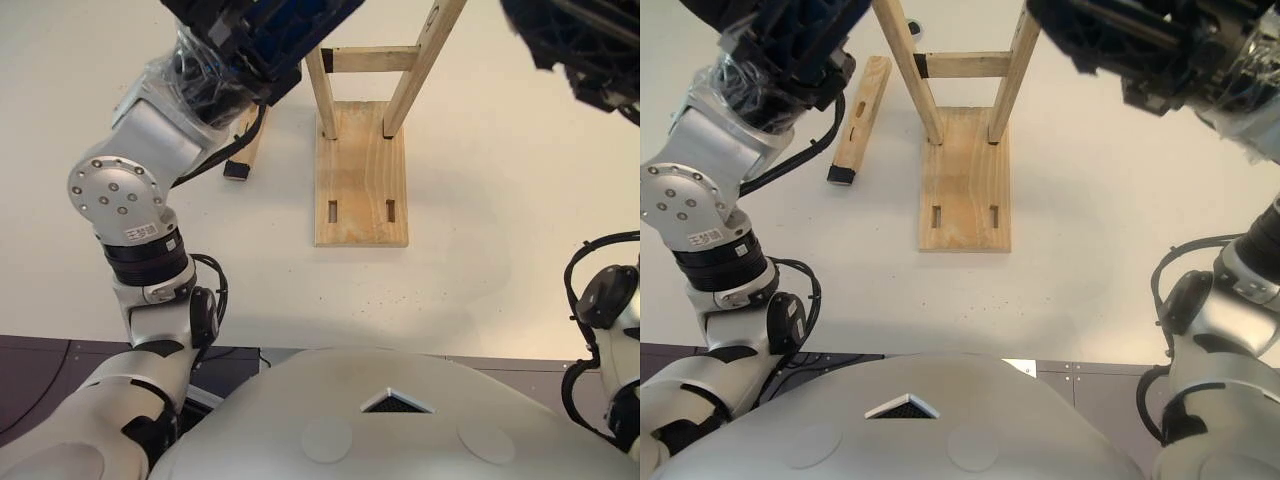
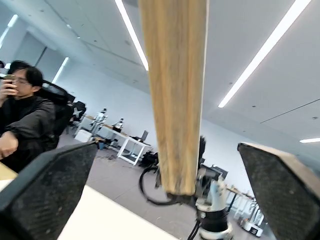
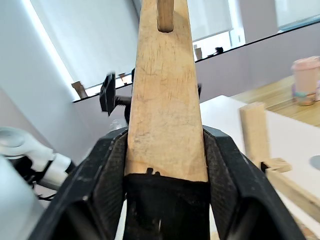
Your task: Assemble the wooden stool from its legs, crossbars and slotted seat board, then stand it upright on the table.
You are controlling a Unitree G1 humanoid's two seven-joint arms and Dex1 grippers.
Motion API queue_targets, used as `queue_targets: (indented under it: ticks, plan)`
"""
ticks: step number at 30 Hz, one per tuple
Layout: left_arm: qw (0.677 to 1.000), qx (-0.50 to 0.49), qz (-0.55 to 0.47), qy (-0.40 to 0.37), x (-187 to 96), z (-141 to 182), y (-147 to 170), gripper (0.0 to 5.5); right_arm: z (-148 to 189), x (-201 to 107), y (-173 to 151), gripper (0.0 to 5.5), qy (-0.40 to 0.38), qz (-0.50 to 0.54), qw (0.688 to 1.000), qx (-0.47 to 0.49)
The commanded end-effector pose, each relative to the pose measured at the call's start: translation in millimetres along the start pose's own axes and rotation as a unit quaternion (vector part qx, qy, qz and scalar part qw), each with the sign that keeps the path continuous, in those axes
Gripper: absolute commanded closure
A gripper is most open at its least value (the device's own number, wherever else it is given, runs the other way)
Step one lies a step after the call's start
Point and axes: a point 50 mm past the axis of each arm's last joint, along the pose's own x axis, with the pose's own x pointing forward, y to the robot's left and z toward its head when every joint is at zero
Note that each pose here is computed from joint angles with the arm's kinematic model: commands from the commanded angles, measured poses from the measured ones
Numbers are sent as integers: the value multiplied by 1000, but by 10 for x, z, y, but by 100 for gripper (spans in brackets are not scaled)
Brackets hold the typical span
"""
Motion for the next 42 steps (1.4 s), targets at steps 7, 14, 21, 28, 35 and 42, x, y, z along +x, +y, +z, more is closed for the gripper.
queue_targets:
  ticks: [7,14,21,28,35,42]
  plan:
    - [999,-18,-23,-41,110,85,-93,58,-170,96,130,348,29,32,999,28]
    - [999,10,-42,-23,96,10,-134,164,-187,136,145,348,27,36,998,33]
    - [998,27,-46,-14,69,-34,-94,267,-219,147,159,348,30,37,998,36]
    - [998,36,-48,3,20,-47,-45,346,-294,164,125,348,36,24,998,39]
    - [990,112,27,79,-397,-213,207,347,-536,-44,-102,210,83,-52,994,55]
    - [969,174,67,161,-918,-496,447,347,-845,-338,-384,185,149,-123,980,38]
